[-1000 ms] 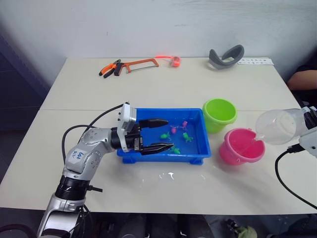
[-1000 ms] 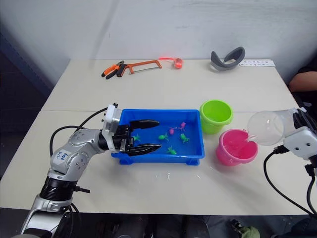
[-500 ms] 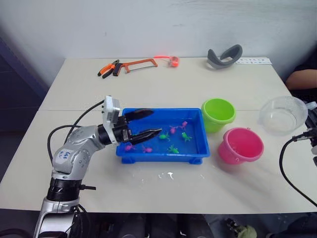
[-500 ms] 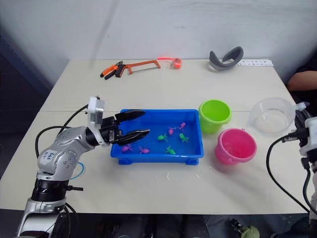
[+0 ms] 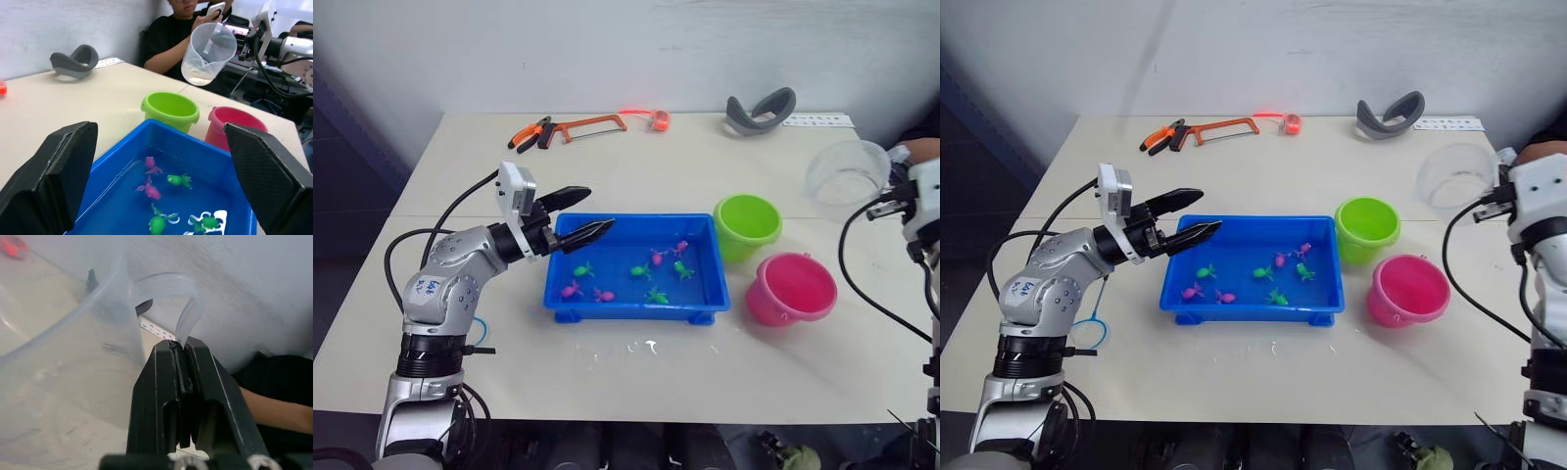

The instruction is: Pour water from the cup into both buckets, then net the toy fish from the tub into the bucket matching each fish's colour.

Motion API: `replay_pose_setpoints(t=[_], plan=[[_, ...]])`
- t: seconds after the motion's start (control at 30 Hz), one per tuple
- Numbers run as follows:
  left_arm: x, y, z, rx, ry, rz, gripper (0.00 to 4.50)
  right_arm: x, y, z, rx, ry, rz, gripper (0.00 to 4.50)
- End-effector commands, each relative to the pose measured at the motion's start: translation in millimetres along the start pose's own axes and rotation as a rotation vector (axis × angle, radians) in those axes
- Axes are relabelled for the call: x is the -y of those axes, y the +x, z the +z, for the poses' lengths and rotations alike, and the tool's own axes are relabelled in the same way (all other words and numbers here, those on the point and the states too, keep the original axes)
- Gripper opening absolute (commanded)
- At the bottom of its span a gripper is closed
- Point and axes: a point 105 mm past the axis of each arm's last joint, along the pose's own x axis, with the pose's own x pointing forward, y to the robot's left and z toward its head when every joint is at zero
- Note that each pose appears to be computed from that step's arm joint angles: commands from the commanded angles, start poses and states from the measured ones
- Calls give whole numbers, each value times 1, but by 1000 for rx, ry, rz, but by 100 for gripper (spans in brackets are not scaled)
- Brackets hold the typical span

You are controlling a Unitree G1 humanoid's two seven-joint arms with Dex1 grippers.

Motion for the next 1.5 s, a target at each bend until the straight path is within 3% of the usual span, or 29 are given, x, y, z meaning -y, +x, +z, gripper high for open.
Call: replay_pose_setpoints(t=[0.03,0.4,0.73,1.5], plan=[[0,3,12,17,51,-5,450,9,9,16,54,-104,-37,10],[10,11,8,19,29,-45,450,-14,26,36,177,-331,-20,10],[14,13,5,20,22,-61,450,-21,29,39,233,-517,-39,10],[17,15,-1,25,19,-65,450,-32,32,57,374,-753,-46,10]])
